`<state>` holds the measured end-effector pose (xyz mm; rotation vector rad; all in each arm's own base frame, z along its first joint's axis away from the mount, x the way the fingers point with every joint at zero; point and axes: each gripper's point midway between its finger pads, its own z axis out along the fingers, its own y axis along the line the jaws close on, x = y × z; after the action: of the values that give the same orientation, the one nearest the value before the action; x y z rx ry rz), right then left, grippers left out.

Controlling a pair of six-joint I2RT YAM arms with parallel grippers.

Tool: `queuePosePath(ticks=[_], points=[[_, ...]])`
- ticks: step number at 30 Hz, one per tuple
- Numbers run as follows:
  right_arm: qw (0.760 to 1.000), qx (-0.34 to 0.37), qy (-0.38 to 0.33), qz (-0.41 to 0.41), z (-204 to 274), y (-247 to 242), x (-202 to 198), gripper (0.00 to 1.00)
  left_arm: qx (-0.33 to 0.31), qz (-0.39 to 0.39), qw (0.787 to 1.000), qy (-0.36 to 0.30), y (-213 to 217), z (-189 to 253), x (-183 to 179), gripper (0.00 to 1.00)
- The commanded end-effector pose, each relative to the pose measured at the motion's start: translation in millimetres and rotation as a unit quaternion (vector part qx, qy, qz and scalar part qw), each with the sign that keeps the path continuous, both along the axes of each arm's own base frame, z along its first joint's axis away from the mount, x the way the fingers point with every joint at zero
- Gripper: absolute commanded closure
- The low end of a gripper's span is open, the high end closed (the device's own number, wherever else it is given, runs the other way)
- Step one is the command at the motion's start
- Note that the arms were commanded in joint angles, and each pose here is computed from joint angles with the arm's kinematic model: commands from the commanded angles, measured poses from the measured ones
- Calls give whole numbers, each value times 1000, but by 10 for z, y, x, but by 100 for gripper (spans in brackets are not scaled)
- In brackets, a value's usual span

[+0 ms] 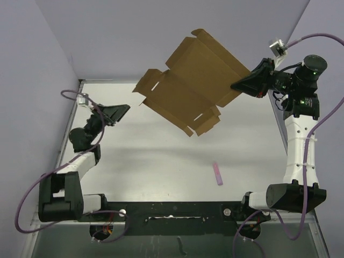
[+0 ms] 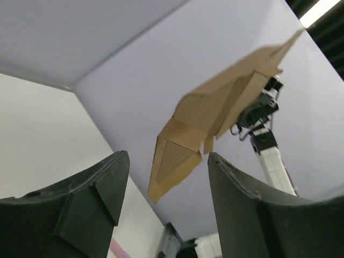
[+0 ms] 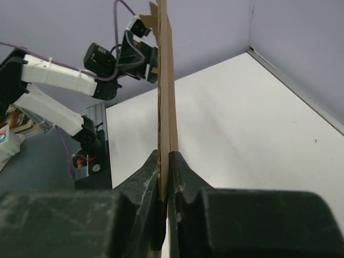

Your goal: Fold the paper box

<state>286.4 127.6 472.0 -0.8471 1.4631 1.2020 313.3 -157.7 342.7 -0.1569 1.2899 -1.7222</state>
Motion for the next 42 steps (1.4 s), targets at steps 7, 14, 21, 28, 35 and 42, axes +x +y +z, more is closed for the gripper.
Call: queuePosePath(ticks=[7,14,21,28,35,42], points=[[982,-172,-75,2,-1020,359,-39,100,195,161,967,-36,845,-35,-375,28],[965,-222,-123,70,-1418,536,-217,100,294,181,938,-38,840,-356,-260,30],[961,-244,-104,78,-1851,554,-116,100,350,170,921,-16,594,-810,-170,31],[959,-254,-105,73,-2061,532,-98,100,366,171,914,47,382,-1256,-58,42],[958,-250,-123,68,-2021,537,-131,100,346,173,919,76,331,-1591,3,53],[956,-252,-138,64,-1954,572,-101,100,364,100,925,39,-114,-1788,-125,53]])
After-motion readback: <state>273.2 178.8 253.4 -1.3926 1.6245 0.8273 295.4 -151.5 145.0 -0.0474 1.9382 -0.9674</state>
